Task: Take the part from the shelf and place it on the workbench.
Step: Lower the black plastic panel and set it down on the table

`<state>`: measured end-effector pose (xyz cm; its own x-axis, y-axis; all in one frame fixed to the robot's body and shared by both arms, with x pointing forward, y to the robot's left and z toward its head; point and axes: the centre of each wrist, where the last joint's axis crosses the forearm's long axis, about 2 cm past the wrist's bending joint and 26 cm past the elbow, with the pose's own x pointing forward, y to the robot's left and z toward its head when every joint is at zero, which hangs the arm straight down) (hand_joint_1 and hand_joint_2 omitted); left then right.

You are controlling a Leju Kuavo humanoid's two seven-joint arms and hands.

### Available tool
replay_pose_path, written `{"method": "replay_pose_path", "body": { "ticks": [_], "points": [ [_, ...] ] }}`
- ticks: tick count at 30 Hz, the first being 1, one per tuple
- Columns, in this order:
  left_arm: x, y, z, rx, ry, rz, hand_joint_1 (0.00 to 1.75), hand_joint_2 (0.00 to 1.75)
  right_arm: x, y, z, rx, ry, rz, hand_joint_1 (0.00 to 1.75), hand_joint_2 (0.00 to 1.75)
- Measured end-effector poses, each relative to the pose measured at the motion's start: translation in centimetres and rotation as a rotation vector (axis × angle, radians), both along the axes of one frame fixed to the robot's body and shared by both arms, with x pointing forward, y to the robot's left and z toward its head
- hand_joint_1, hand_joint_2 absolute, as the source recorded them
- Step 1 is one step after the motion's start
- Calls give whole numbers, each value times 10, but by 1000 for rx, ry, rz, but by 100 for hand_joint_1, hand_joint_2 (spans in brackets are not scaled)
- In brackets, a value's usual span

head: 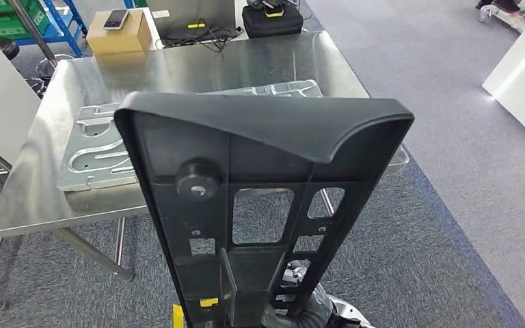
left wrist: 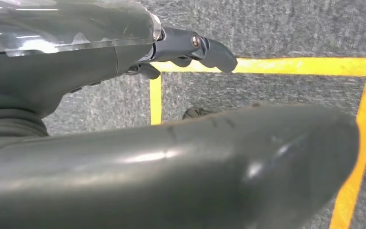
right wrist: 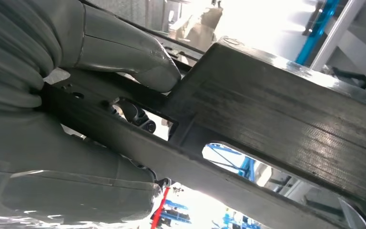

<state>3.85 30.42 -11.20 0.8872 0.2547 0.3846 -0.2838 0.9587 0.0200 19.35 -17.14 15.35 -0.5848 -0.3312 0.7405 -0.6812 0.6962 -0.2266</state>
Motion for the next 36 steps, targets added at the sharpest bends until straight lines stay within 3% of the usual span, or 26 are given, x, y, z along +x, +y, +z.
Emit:
{"method": "replay_pose_path", "body": {
  "ticks": [7, 14, 23, 25, 30, 34, 36],
  "points": [
    [0, -1, 0, 4, -15, -2, 0, 0, 1, -3, 5, 3, -28, -41, 175, 175],
    [-2, 0, 0, 4, -27, -13, 0, 0, 10, -20, 11, -22, -85, -155, 175, 175],
    [3, -2, 0, -1, -48, -4, 0, 0, 66, -62, 41, -74, -240, -363, 175, 175],
    [1, -1, 0, -2, -47, 5, 0, 0, 79, -71, 46, -117, -283, -448, 175, 175],
    [-2, -1, 0, 4, -43, 16, 0, 0, 126, -97, 67, -316, -462, -791, 175, 175],
    [1, -2, 0, 5, -48, 5, 0, 0, 168, -106, 93, -614, -625, -1070, 175, 175],
    [3, -3, 0, 4, -54, 1, 0, 0, 190, -105, 105, -778, -673, -1156, 175, 175]
  ]
}}
